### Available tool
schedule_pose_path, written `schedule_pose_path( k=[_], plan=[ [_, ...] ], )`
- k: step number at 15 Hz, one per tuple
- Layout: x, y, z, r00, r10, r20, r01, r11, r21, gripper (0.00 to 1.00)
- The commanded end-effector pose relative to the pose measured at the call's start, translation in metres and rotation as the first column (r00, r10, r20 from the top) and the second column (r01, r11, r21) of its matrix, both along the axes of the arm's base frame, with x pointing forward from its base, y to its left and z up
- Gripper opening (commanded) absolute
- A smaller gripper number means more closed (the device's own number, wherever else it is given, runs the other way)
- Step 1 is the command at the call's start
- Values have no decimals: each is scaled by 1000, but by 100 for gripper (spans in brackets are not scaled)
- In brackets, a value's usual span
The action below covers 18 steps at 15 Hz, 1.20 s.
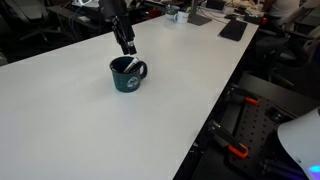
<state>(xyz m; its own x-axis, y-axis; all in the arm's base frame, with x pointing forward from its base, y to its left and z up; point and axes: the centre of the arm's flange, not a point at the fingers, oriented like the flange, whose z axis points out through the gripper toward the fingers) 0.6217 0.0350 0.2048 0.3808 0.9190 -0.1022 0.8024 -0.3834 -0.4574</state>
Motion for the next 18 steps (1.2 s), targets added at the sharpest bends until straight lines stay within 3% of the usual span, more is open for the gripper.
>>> schedule_pose_path(
  k=[1,7,18],
  plan=[
    [-2,17,1,1000,15,-8,-15,1000,-14,100],
    [-15,46,4,1000,5,-23,-6,999,-40,100],
    [-30,36,18,996,-77,37,79,995,-61,100]
  ],
)
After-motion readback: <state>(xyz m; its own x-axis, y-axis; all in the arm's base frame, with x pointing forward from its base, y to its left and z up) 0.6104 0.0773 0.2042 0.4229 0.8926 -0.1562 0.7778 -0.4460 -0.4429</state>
